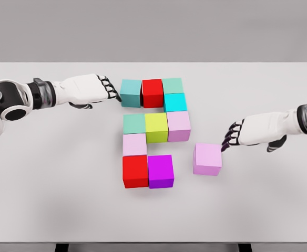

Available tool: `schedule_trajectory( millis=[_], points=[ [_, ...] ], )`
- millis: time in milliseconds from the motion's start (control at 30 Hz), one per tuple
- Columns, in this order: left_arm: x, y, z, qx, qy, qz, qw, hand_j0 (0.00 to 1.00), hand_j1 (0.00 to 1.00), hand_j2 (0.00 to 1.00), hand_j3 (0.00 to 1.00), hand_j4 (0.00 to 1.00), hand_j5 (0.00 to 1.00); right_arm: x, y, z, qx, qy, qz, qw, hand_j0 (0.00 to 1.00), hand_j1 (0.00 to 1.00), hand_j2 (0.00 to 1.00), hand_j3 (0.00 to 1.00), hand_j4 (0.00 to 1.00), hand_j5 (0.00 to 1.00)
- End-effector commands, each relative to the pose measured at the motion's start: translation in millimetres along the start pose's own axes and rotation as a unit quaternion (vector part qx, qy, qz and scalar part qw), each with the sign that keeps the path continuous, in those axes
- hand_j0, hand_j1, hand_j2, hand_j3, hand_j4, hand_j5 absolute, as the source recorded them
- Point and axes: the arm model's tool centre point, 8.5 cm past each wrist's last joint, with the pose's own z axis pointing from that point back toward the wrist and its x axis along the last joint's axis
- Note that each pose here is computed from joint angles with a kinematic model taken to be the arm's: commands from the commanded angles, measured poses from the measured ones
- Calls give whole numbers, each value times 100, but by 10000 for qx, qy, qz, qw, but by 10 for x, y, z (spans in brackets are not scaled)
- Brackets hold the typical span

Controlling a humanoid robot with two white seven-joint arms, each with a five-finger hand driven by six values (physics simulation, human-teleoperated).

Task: Assemble the squares on the desktop into the number 2

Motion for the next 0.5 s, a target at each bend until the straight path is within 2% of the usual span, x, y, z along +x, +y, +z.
schedule_trajectory(
  millis=[0, 300, 367, 467],
  points=[
    [13, 26, 1, 38, -18, -12, 10000, 83, 83, 83, 83, 83, 83, -22, -21, -15, -32, 11, -23, 10000, 97, 97, 97, 97, 97, 97],
    [60, -11, 24, 19, -62, -25, 10000, 83, 83, 83, 83, 83, 83, 15, -71, -89, -63, -87, 31, 9999, 97, 97, 97, 97, 97, 97],
    [90, 5, 22, 48, -98, -50, 9999, 83, 83, 83, 83, 83, 83, 105, -112, -114, -86, -202, 141, 9997, 97, 97, 97, 97, 97, 97],
    [106, 14, 19, 62, -117, -62, 9999, 83, 83, 83, 83, 83, 83, 115, -116, -112, -93, -216, 147, 9996, 97, 97, 97, 97, 97, 97]
  ],
)
